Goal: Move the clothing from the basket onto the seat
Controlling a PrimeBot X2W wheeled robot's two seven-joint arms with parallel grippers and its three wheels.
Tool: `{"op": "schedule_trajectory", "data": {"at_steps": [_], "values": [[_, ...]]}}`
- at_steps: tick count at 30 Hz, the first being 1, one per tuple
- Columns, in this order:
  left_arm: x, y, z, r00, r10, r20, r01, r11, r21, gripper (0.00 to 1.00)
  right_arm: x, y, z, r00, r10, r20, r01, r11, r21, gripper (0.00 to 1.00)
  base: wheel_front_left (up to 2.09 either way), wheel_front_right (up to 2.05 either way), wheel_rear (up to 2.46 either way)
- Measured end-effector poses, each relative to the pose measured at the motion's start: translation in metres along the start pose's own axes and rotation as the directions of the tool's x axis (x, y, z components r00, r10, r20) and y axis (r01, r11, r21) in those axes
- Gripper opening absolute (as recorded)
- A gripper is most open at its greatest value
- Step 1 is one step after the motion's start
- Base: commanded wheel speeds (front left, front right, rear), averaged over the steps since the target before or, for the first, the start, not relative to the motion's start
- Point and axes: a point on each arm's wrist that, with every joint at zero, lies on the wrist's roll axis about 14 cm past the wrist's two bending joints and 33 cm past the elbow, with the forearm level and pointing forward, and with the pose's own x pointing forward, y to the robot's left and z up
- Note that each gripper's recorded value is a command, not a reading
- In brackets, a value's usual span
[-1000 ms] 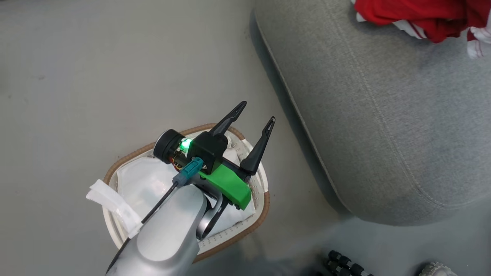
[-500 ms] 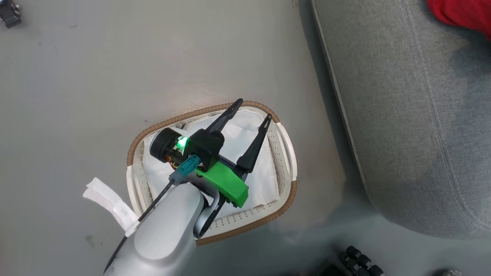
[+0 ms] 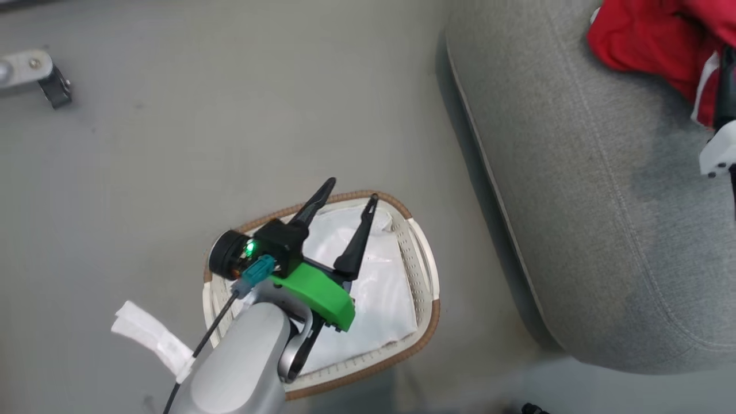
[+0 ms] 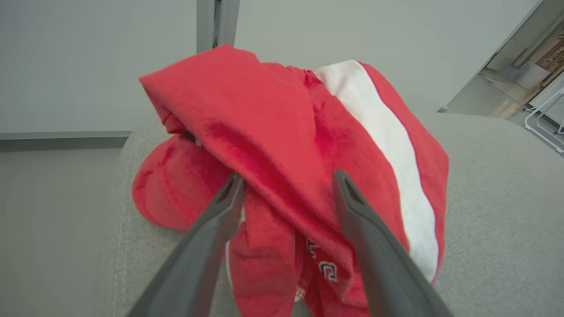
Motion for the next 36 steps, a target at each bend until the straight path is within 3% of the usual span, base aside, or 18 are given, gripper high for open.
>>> {"op": "schedule_trajectory", "data": {"at_steps": [6, 12, 14, 20, 27, 36], "values": [[-0.023, 0.013, 0.024, 0.994, 0.099, 0.055, -0.100, 0.995, 0.028, 1.00, -0.033, 0.014, 0.013, 0.998, 0.042, 0.048, -0.044, 0.998, 0.045, 1.00, 0.00, 0.00, 0.00], [-0.061, 0.041, 0.046, 0.961, 0.249, 0.122, -0.258, 0.964, 0.062, 1.00, -0.060, 0.040, 0.038, 0.986, 0.078, 0.145, -0.100, 0.984, 0.147, 1.00, 0.00, 0.00, 0.00], [-0.077, 0.053, 0.054, 0.939, 0.311, 0.147, -0.324, 0.943, 0.076, 1.00, -0.066, 0.046, 0.053, 0.979, 0.056, 0.198, -0.102, 0.968, 0.228, 1.00, 0.00, 0.00, 0.00], [-0.130, 0.089, 0.073, 0.850, 0.481, 0.214, -0.509, 0.855, 0.101, 1.00, -0.082, 0.092, 0.049, 0.969, 0.135, 0.205, -0.191, 0.940, 0.283, 1.00, 0.00, 0.00, 0.00], [-0.180, 0.105, 0.082, 0.768, 0.587, 0.257, -0.626, 0.773, 0.105, 1.00, -0.098, 0.135, 0.048, 0.954, 0.220, 0.205, -0.276, 0.912, 0.303, 1.00, 0.00, 0.00, 0.00], [-0.216, 0.104, 0.082, 0.716, 0.641, 0.276, -0.686, 0.719, 0.112, 1.00, -0.122, 0.172, 0.049, 0.928, 0.307, 0.210, -0.361, 0.878, 0.313, 1.00, 0.00, 0.00, 0.00]]}}
